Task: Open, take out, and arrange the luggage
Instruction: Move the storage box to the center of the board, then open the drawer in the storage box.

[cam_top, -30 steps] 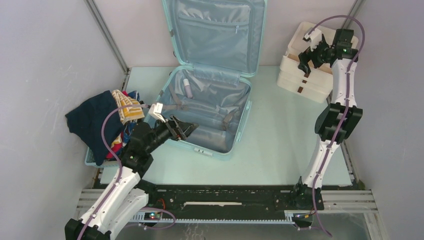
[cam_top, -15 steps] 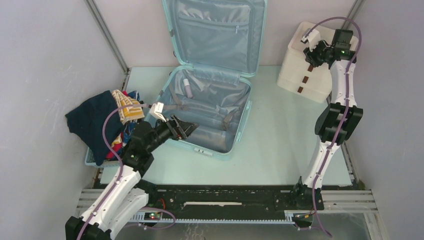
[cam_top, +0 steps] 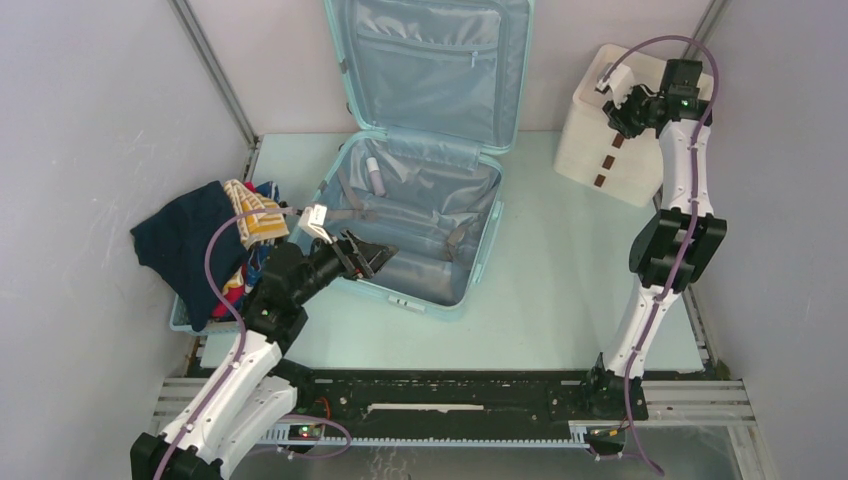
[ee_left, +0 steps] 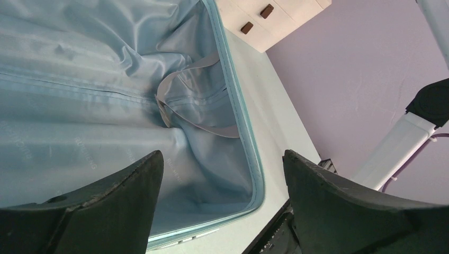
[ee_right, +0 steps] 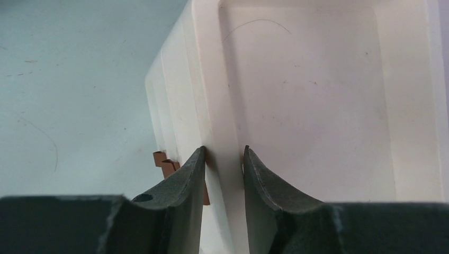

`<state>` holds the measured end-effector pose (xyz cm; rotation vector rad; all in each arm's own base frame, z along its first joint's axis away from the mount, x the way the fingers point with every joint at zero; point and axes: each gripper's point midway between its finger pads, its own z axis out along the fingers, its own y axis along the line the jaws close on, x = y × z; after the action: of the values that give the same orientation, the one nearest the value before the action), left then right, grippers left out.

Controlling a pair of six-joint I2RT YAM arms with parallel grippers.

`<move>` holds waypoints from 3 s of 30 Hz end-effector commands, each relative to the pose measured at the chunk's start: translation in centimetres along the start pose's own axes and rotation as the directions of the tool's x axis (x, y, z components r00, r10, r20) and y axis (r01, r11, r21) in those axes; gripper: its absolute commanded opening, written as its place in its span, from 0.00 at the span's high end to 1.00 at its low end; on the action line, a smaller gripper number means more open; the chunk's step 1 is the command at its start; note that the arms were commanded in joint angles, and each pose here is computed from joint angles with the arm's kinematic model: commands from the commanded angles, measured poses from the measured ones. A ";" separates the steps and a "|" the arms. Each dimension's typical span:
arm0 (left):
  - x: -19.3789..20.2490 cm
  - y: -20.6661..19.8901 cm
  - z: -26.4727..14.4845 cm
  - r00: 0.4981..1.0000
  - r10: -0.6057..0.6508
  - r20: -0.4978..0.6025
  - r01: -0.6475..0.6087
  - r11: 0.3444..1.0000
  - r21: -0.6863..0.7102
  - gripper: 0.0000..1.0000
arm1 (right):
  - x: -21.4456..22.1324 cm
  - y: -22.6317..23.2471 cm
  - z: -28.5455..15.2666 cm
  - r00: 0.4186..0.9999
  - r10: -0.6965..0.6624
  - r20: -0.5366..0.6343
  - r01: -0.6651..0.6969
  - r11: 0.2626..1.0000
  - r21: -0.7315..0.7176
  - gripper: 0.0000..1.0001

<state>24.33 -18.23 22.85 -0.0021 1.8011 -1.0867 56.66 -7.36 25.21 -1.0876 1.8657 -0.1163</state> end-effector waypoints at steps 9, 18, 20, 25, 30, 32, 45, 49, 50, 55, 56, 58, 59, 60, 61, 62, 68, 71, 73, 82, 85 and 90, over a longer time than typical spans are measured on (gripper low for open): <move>-1.5 -1.5 0.2 0.999 0.020 0.037 -0.022 0.998 0.055 0.13 | -3.0 8.3 -3.3 0.987 0.156 -0.032 -0.159 0.960 -0.231 1.00; -1.1 -1.3 0.2 0.999 0.021 0.034 -0.022 0.998 0.055 0.12 | -4.9 11.1 -5.3 0.980 0.199 -0.026 -0.198 0.938 -0.286 1.00; -1.1 -1.2 0.2 0.999 0.019 0.034 -0.021 0.998 0.054 0.12 | -5.3 12.1 -5.7 0.978 0.208 -0.029 -0.207 0.929 -0.306 1.00; -1.0 -1.2 0.2 0.999 0.019 0.033 -0.021 0.998 0.057 0.12 | -5.9 14.0 -6.8 0.973 0.229 -0.041 -0.230 0.917 -0.327 1.00; -1.1 -1.5 0.1 0.999 0.022 0.037 -0.024 0.998 0.065 0.13 | -6.7 15.2 -8.1 0.966 0.255 -0.042 -0.255 0.908 -0.333 1.00; -1.1 -1.5 0.0 0.999 0.021 0.039 -0.023 0.998 0.066 0.13 | -7.1 15.7 -8.6 0.964 0.263 -0.039 -0.260 0.905 -0.338 1.00; -1.7 -2.9 -1.6 0.997 0.021 0.070 -0.027 0.996 0.087 0.13 | -9.5 16.0 -12.1 0.957 0.289 0.035 -0.274 0.935 -0.227 0.19; -2.1 -3.4 -2.0 0.997 0.016 0.081 -0.024 0.995 0.096 0.12 | -11.3 15.9 -15.0 0.947 0.301 0.110 -0.278 0.942 -0.187 0.02; -2.1 -3.5 -2.0 0.997 0.014 0.082 -0.022 0.995 0.098 0.13 | -12.1 16.2 -15.9 0.943 0.301 0.140 -0.272 0.942 -0.196 0.00; -1.9 -3.5 -2.1 0.998 0.009 0.064 -0.014 0.996 0.093 0.12 | -16.3 19.9 -21.0 0.899 0.325 0.293 -0.231 0.921 -0.312 0.00; -1.8 -3.4 -2.2 0.998 0.009 0.058 -0.014 0.996 0.087 0.12 | -17.1 21.0 -22.1 0.891 0.316 0.326 -0.199 0.918 -0.344 0.01; -1.8 -3.3 -2.2 0.999 0.012 0.051 -0.015 0.997 0.073 0.13 | -18.3 23.2 -24.1 0.880 0.272 0.389 -0.111 0.915 -0.389 0.00; -2.0 -3.3 -2.2 0.999 0.013 0.052 -0.016 0.997 0.069 0.13 | -18.8 24.4 -24.9 0.877 0.239 0.416 -0.057 0.913 -0.403 0.00; -2.1 -3.3 -2.1 0.999 0.011 0.054 -0.014 0.998 0.064 0.13 | -19.3 25.6 -26.0 0.871 0.201 0.449 0.002 0.911 -0.412 0.00; -2.3 -3.4 -2.1 0.998 0.011 0.057 -0.015 0.998 0.063 0.13 | -19.6 26.5 -26.7 0.865 0.170 0.471 0.047 0.908 -0.415 0.00; -2.5 -3.4 -2.0 0.998 0.010 0.058 -0.014 0.998 0.059 0.13 | -20.2 28.0 -27.6 0.860 0.151 0.487 0.097 0.889 -0.447 0.00; -3.9 -4.4 -1.1 0.998 -0.019 0.052 0.016 0.997 0.071 0.12 | -21.9 33.0 -31.6 0.795 0.122 0.594 0.281 0.794 -0.539 0.00; -5.3 -5.5 -0.7 0.994 -0.070 0.088 0.061 0.993 0.099 0.08 | -21.8 34.7 -32.2 0.773 0.180 0.608 0.296 0.746 -0.597 0.00; -6.8 -6.3 -0.6 0.986 -0.110 0.126 0.096 0.989 0.110 0.02 | -20.9 35.2 -31.1 0.789 0.190 0.585 0.276 0.741 -0.612 0.00; -15.2 -13.6 -0.3 0.963 -0.174 0.207 0.164 0.984 0.065 0.00 | -17.7 34.4 -28.2 0.834 0.295 0.466 0.097 0.753 -0.651 0.00; -17.3 -17.0 -0.6 0.951 -0.196 0.237 0.177 0.979 0.099 0.00 | -17.0 32.8 -27.8 0.821 0.351 0.450 0.018 0.772 -0.635 0.00; -19.6 -21.0 -1.7 0.952 -0.192 0.237 0.164 0.978 0.132 0.00 | -15.7 30.9 -26.2 0.800 0.428 0.420 -0.100 0.786 -0.610 0.00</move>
<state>24.24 -21.81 48.62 -0.1693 1.5536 -1.2765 19.17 13.85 34.92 -1.1370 1.5282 0.8577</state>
